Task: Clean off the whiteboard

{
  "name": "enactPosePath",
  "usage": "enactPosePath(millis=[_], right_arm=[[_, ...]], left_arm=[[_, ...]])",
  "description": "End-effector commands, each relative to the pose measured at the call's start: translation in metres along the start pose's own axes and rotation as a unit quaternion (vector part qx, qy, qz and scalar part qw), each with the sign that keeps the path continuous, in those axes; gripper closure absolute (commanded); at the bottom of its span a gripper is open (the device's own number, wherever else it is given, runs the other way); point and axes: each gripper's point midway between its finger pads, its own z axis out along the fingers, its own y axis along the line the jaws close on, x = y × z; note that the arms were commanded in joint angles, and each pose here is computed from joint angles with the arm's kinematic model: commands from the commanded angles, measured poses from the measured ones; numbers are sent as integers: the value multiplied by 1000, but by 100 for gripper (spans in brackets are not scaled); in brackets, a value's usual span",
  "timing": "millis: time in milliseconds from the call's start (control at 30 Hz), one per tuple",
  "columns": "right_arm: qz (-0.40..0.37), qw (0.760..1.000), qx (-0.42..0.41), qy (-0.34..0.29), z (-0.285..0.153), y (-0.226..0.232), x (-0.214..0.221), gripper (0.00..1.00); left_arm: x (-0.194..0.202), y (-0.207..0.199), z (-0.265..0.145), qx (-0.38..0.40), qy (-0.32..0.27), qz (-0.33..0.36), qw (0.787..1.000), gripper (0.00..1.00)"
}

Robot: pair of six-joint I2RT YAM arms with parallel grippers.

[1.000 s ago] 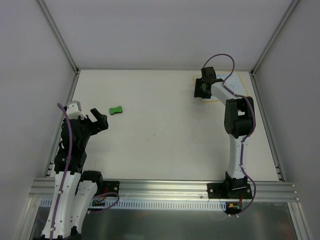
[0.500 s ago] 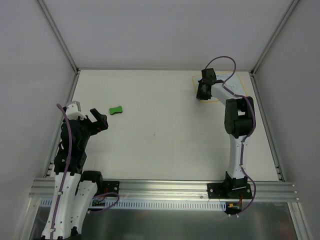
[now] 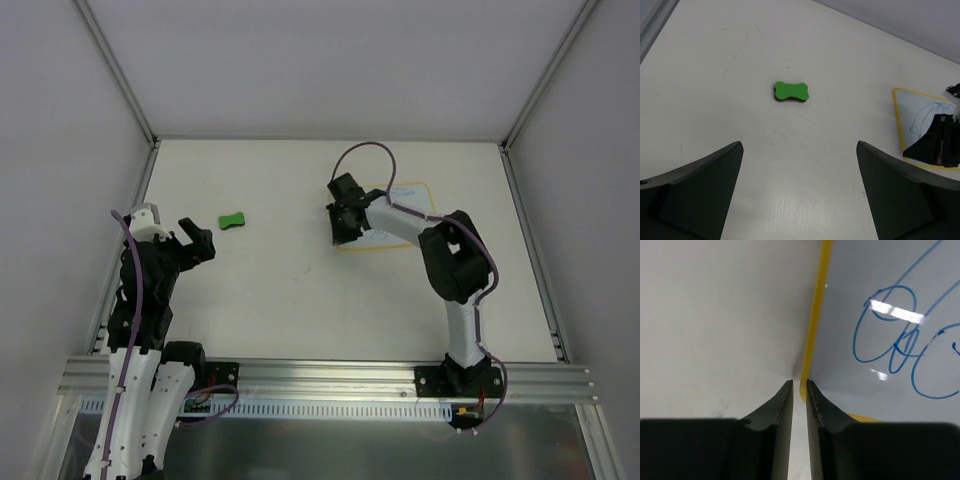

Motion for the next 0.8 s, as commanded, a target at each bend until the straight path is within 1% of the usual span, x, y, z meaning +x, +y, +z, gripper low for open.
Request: enactPosePath(millis=[0, 67, 133, 167, 233, 367, 433, 467, 500, 600, 633, 667, 700, 733, 767], right_arm=[[4, 995, -35, 97, -19, 47, 65, 80], [-20, 991, -66, 111, -23, 83, 83, 80], [-45, 984, -101, 143, -23, 119, 109, 78], [-55, 981, -118, 141, -26, 135, 108, 78], [-75, 975, -141, 155, -27, 159, 123, 77], [-108, 969, -182, 131, -44, 193, 111, 76], [-120, 968, -197, 95, -59, 207, 90, 70], [-131, 969, -195, 77, -64, 206, 81, 67], [-134, 974, -175, 50, -66, 199, 68, 63], [-114, 984, -134, -5, -83, 162, 31, 53], [-93, 990, -106, -6, -78, 132, 25, 52], [-83, 991, -97, -29, -94, 118, 14, 52], [-76, 994, -66, -47, -96, 96, 5, 51], [-59, 997, -35, -38, -91, 61, 11, 51], [-50, 998, -22, -40, -94, 45, 11, 52]], left_arm=[[-5, 3, 0, -7, -16, -7, 1000, 1], [-4, 4, 0, -8, -15, -7, 1000, 1], [-5, 3, -1, -8, -17, -7, 1000, 1], [-5, 4, -1, -10, -17, -7, 1000, 1], [-5, 5, -1, -12, -18, -7, 1000, 1], [-5, 6, -1, -15, -17, -7, 1000, 1], [-5, 6, 0, -17, -17, -7, 1000, 1], [-5, 7, 0, -18, -16, -8, 1000, 1], [-5, 7, 1, -19, -16, -8, 1000, 1], [-3, 8, 3, -22, -11, -7, 1000, 1], [-2, 8, 3, -22, -9, -8, 1000, 1], [-2, 8, 4, -22, -8, -9, 1000, 1], [-1, 8, 4, -23, -5, -9, 1000, 1], [-1, 8, 5, -23, -4, -9, 1000, 1], [1, 8, 6, -22, -1, -9, 1000, 1]])
